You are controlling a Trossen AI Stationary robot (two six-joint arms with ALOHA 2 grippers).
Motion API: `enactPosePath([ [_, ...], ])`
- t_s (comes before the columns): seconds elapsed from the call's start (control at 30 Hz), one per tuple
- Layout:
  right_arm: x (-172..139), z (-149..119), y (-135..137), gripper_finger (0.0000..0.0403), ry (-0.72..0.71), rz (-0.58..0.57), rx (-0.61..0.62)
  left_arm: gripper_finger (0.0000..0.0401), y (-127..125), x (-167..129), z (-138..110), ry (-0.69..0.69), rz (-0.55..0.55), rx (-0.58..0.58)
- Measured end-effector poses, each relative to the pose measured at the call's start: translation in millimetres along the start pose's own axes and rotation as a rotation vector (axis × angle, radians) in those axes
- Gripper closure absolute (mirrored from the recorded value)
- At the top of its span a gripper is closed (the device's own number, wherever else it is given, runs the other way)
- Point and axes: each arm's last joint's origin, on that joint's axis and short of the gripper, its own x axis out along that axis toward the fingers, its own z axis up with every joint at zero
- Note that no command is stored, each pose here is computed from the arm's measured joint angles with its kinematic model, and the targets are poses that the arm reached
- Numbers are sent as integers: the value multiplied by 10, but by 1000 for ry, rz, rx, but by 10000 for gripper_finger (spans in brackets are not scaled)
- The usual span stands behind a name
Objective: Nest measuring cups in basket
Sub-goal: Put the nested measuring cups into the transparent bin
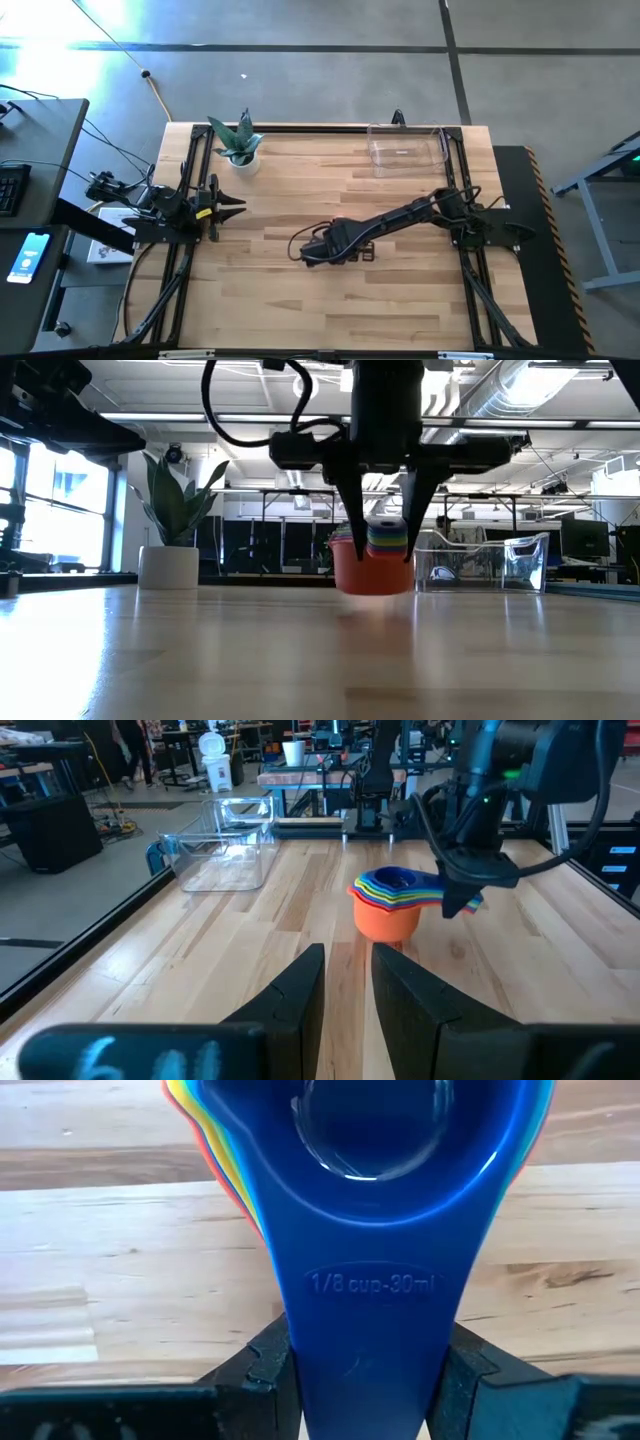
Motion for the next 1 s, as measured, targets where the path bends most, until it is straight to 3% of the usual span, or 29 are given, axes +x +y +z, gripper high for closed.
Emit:
enactPosePath([
  [0.5, -148, 44, -14, 275, -67, 26, -3, 325, 0, 0, 0, 0, 0, 0],
  [1.0, -655, 482, -124, 275, -136, 90, -122, 325, 0, 0, 0, 0, 0, 0],
])
